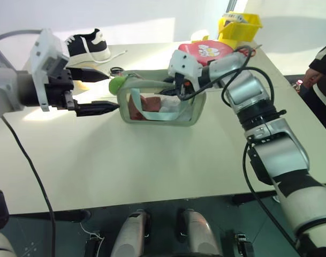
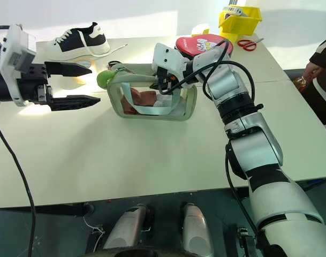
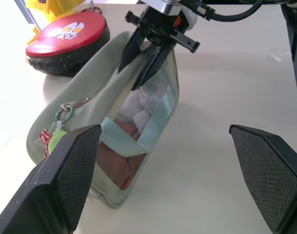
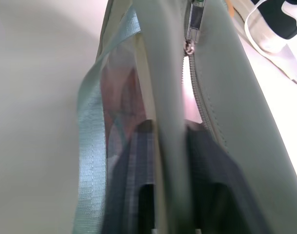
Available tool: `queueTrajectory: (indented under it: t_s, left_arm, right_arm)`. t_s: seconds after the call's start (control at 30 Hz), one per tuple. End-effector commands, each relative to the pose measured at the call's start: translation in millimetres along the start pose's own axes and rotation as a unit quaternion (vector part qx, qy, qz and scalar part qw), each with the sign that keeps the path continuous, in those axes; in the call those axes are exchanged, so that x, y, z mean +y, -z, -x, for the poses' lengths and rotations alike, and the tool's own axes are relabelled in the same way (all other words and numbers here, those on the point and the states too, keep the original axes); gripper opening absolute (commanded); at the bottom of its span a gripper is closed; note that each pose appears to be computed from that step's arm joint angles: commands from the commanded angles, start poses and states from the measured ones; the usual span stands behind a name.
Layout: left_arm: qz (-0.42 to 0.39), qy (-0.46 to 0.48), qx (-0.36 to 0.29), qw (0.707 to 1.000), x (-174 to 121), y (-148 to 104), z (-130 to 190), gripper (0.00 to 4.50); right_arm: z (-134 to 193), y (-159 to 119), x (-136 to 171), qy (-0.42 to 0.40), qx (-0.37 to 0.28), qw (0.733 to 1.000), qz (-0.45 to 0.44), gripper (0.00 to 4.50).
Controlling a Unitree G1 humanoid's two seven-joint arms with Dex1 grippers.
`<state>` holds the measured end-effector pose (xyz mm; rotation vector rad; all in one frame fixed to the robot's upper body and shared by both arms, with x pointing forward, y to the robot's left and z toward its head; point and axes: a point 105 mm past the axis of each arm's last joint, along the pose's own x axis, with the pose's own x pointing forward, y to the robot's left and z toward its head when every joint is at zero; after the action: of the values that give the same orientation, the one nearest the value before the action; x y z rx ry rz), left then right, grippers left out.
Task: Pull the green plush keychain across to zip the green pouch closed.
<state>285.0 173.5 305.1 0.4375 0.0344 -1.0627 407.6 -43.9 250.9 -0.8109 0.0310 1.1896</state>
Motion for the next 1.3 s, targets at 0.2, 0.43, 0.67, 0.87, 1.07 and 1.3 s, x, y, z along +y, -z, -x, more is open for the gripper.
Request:
queueTrajectory:
  t_s: [0.2, 0.43, 0.67, 0.87, 1.07, 1.3]
  left_arm:
    - [-0.006, -0.035, -0.008, 0.999, 4.3, -7.2, 13.8, 4.5]
    - [0.003, -0.03, -0.01, 1.0, -2.2, -0.3, 7.1, 4.5]
    - [0.01, -0.036, -0.011, 0.999, 1.4, 2.0, 10.3, 4.5]
    - [0.032, -0.094, 0.013, 0.995, 21.3, 22.7, 32.3, 4.5]
    - [0.076, -0.149, 0.017, 0.986, 34.1, 49.7, 50.7, 4.5]
    - [0.087, -0.121, 0.001, 0.989, 31.1, 52.2, 27.4, 4.5]
  right_arm:
    - [19.7, -42.4, 9.0, -0.029, -0.044, 0.994, 0.093, 0.04]
    - [0.9, -30.2, 36.2, -0.044, -0.038, 0.997, 0.057, 0.04]
    - [9.5, -40.6, 30.8, -0.029, -0.043, 0.999, 0.003, 1.42]
    - [48.2, -50.4, 22.3, 0.002, -0.059, 0.997, -0.039, 3.53]
    - [88.5, -25.3, 26.3, 0.028, -0.018, 0.997, -0.064, 3.53]
    - [75.1, 10.3, 36.9, 0.027, 0.013, 0.996, -0.082, 3.29]
